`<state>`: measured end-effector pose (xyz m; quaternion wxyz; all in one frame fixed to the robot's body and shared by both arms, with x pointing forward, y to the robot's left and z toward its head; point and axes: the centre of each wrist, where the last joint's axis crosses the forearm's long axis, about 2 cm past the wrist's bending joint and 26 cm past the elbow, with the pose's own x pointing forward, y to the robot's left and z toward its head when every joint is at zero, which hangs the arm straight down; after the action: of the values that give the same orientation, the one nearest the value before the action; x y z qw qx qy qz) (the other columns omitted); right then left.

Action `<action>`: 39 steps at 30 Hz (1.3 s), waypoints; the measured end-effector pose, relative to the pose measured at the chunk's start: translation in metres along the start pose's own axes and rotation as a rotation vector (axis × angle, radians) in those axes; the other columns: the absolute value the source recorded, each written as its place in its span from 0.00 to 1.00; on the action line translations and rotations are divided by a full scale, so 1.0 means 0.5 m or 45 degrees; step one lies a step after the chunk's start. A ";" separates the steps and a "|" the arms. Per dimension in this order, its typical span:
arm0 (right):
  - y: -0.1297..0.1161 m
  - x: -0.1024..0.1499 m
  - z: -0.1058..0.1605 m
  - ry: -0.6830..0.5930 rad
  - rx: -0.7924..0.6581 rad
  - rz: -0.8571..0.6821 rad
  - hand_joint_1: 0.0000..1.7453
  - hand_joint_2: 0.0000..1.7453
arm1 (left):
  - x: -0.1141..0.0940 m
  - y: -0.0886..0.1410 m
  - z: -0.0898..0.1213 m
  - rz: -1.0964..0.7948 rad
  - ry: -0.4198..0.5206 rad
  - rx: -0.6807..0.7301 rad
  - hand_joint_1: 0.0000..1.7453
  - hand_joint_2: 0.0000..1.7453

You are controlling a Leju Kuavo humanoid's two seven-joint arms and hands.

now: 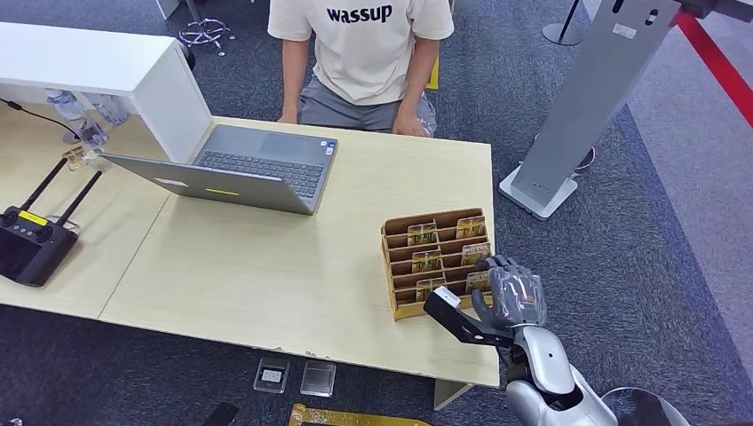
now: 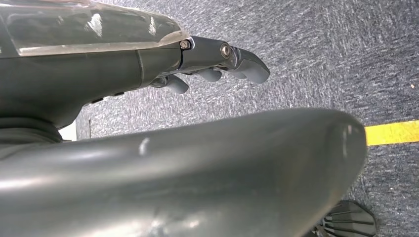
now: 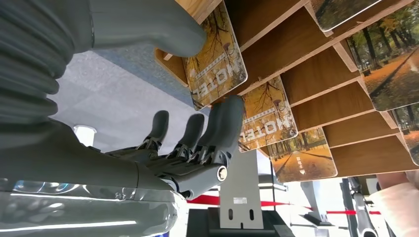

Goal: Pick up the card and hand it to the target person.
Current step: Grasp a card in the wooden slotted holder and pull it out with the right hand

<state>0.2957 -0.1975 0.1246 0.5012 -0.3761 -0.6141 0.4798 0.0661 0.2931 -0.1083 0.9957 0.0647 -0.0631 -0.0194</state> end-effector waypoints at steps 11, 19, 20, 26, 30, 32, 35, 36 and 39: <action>0.001 -0.002 -0.001 0.005 -0.010 -0.007 0.52 1.00 | 0.000 0.000 0.000 0.000 -0.003 -0.003 0.00 0.00; 0.003 -0.005 -0.001 0.008 -0.011 -0.009 0.60 1.00 | 0.000 0.000 0.000 0.000 -0.006 -0.005 0.00 0.00; 0.004 -0.006 -0.001 0.010 -0.010 -0.009 0.61 1.00 | 0.000 0.000 0.000 0.000 -0.005 -0.006 0.00 0.00; 0.006 -0.008 -0.001 0.013 -0.005 -0.007 0.69 1.00 | 0.000 0.000 0.000 0.000 -0.004 -0.005 0.00 0.00; 0.008 -0.010 0.000 0.017 0.002 -0.012 0.74 1.00 | 0.001 0.000 0.000 0.000 -0.005 -0.004 0.00 0.00; 0.008 -0.012 0.000 0.021 0.001 -0.013 0.75 1.00 | 0.002 0.000 0.000 0.000 -0.004 -0.004 0.00 0.00; 0.006 -0.015 -0.002 0.028 -0.003 -0.015 0.79 1.00 | 0.002 0.000 0.000 0.000 -0.002 -0.003 0.00 0.00; 0.006 -0.016 -0.002 0.030 -0.005 -0.015 0.81 1.00 | 0.002 0.000 0.000 0.001 -0.002 -0.003 0.00 0.00; 0.004 -0.018 -0.004 0.035 -0.008 -0.015 0.87 1.00 | 0.002 0.000 0.000 0.001 -0.005 -0.006 0.00 0.00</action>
<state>0.2994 -0.2052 0.1205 0.5111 -0.3805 -0.6111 0.4697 0.0672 0.2930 -0.1081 0.9958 0.0622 -0.0649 -0.0193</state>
